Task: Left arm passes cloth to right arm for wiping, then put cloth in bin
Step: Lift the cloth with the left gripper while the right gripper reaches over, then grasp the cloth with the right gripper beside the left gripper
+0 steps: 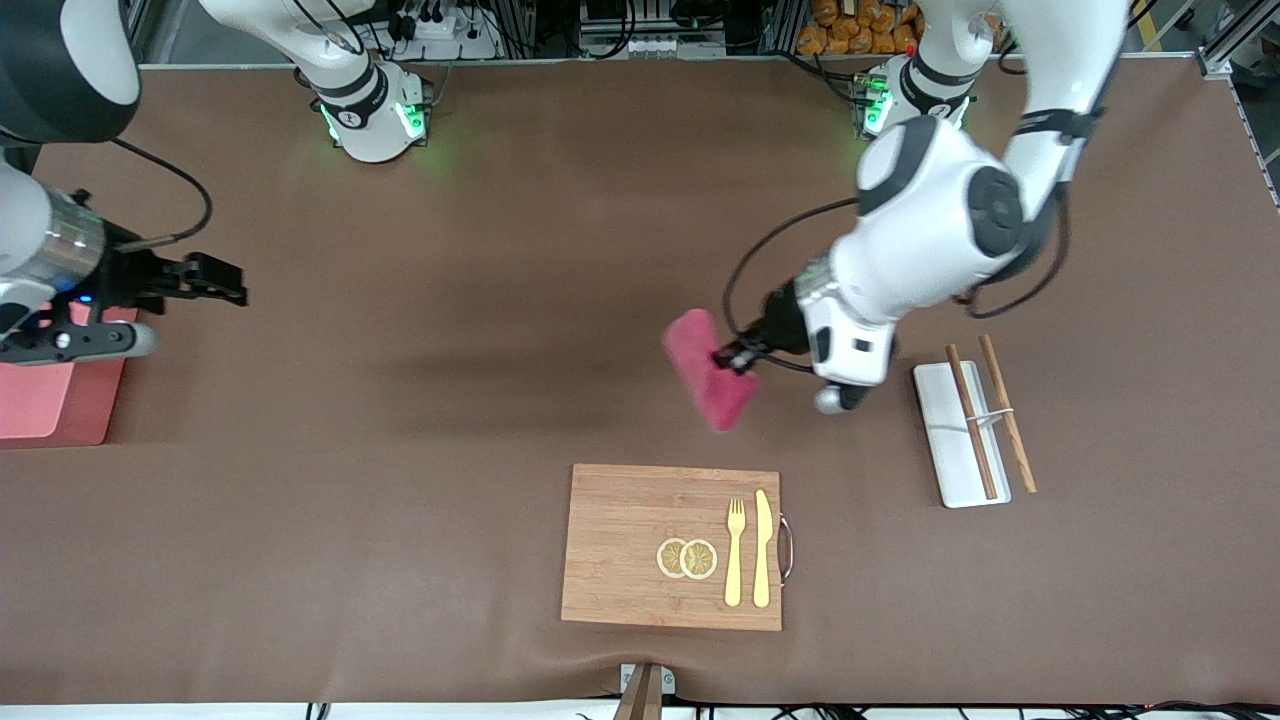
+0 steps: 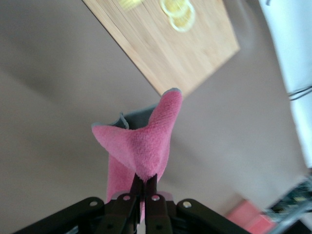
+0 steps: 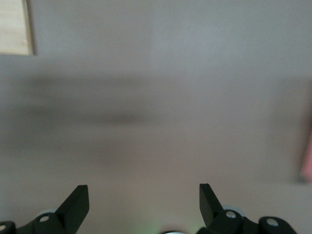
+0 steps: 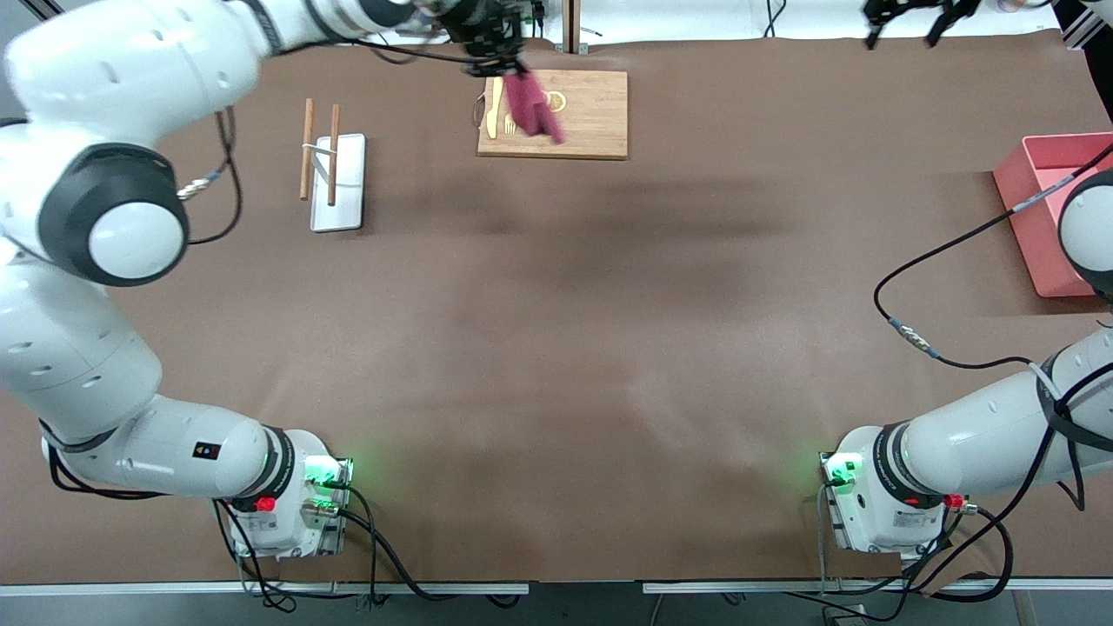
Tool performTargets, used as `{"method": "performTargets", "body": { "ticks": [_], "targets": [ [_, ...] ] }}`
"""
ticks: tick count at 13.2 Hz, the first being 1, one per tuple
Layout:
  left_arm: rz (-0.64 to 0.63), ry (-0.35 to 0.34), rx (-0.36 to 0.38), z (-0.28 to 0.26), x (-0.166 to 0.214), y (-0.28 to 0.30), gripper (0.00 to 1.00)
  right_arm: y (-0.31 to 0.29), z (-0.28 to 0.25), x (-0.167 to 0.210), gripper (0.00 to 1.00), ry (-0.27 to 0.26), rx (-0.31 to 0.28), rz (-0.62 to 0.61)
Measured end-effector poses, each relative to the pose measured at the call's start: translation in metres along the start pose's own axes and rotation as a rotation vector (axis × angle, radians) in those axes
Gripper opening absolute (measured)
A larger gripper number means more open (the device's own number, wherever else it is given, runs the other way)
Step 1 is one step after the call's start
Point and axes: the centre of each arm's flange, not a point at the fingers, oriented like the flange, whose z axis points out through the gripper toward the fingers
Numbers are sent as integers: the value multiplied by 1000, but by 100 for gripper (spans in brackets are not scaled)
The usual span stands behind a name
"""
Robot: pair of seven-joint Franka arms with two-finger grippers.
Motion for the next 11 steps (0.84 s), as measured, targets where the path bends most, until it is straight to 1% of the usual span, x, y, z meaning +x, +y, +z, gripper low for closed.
{"method": "performTargets", "body": {
  "ticks": [2,3,4,6,8,9,11],
  "targets": [
    [-99,-24,-95,30,-41,20,5,-30,20,0,100,-114,134,237],
    [-125,-34,-136,40,-55,25,5,-38,27,3,100,-165,185,340],
    [-155,-42,-174,46,-65,29,5,-45,34,6,100,-214,221,435],
    [-246,-66,-252,50,-85,37,5,-59,48,11,100,-311,263,620],
    [-323,-100,-307,57,-103,44,5,-77,67,22,100,-405,300,765],
    [-342,-111,-329,61,-109,46,5,-85,79,31,100,-438,326,829],
    [-360,-125,-368,73,-116,45,5,-100,104,50,100,-480,373,912]
  ]
}}
